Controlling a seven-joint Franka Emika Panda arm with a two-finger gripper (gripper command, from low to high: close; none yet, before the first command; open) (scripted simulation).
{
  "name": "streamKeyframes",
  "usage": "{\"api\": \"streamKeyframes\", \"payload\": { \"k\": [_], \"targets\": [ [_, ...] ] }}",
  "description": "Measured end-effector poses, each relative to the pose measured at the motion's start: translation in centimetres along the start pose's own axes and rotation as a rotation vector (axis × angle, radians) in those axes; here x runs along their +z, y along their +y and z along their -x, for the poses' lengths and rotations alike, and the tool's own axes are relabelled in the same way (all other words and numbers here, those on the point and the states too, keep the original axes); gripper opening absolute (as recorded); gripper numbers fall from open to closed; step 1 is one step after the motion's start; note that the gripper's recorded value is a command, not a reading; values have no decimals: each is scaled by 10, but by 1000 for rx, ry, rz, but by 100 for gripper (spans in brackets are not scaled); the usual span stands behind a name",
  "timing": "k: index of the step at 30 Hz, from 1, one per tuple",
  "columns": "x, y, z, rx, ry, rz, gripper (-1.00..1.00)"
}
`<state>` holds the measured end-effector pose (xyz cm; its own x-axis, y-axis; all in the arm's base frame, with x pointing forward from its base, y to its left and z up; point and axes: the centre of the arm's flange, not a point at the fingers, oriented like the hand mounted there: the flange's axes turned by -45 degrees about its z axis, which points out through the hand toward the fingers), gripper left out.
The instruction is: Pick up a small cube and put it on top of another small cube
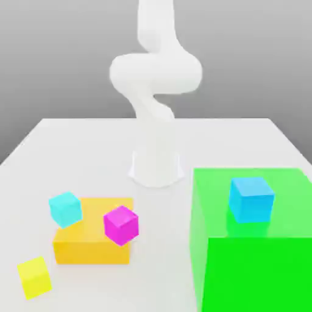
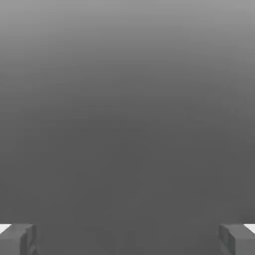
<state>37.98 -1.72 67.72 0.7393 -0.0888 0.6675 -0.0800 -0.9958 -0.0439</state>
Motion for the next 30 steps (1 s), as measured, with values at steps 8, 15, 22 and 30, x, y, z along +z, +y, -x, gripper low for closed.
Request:
{"api": "streamKeyframes", "payload": {
  "k": [8, 15, 22, 30],
  "targets": [
    [149, 68, 20, 251, -207, 92, 0],
    [261, 136, 79, 475, -374, 185, 0],
    [348, 208, 173, 713, -534, 295, 0],
    [425, 247, 283, 874, -654, 379, 0]
  ]
}}
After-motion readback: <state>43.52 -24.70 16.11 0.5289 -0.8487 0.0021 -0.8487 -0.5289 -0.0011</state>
